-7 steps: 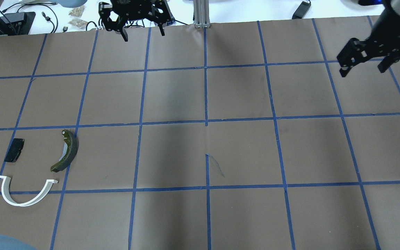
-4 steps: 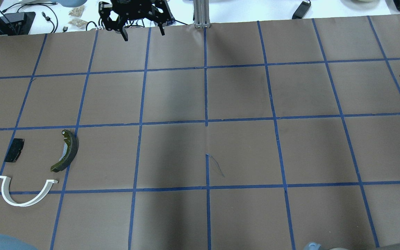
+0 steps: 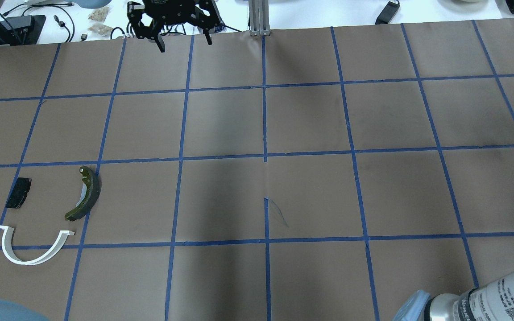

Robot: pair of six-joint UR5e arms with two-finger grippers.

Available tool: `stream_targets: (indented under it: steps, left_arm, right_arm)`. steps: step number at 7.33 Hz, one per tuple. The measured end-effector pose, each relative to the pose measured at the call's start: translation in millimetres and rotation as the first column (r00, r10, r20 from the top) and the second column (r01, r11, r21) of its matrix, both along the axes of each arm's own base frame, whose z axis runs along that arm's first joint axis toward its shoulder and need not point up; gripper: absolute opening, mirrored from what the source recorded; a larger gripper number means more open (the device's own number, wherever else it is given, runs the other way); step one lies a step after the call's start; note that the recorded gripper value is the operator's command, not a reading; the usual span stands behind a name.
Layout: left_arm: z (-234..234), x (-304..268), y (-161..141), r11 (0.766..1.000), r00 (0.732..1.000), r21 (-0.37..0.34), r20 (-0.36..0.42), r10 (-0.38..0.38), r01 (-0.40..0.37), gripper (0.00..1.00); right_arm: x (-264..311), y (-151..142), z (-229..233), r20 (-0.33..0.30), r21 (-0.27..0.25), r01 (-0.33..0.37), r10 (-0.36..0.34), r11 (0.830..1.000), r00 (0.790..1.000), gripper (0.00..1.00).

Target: Place bearing gear from tray to pile

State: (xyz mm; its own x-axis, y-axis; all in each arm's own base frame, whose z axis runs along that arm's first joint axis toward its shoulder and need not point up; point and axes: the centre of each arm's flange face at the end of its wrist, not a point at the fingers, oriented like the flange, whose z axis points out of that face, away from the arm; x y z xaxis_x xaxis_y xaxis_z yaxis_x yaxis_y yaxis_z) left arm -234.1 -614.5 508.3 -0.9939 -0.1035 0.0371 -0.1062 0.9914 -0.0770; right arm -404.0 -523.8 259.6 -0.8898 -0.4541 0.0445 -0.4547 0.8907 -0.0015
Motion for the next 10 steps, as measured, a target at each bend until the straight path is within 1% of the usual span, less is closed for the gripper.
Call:
stream_targets:
  steps: [2,4,6,9,10]
  left_arm:
    - [0.1,-0.3,-0.6,1.000,1.000,-0.001,-0.002,0.000,0.000,1.00]
    - [0.1,-0.4,-1.1,1.000,1.000,-0.002,-0.002,0.000,0.000,1.00]
    - [0.5,-0.4,-1.3,1.000,1.000,-0.003,-0.002,0.000,0.000,1.00]
    - [-0.3,-1.6,-3.4,1.000,1.000,-0.010,-0.005,-0.001,0.001,1.00]
    - [-0.1,-2.0,-4.2,1.000,1.000,-0.015,-0.007,-0.002,0.002,1.00]
  right_arm:
    - [-29.7,1.9,-44.0,-0.014,-0.008,-0.017,0.017,1.000,1.000,1.00]
    - [-39.5,4.6,-58.8,-0.015,-0.007,-0.017,0.017,1.000,1.000,0.98]
    - [-40.9,4.5,-64.1,-0.011,-0.007,-0.018,0.017,1.000,1.000,0.92]
    - [-48.2,-1.6,-69.9,-0.016,-0.017,-0.016,0.016,1.000,1.000,0.81]
    - [-52.0,-4.6,-73.0,-0.017,-0.018,-0.014,0.014,1.000,1.000,0.65]
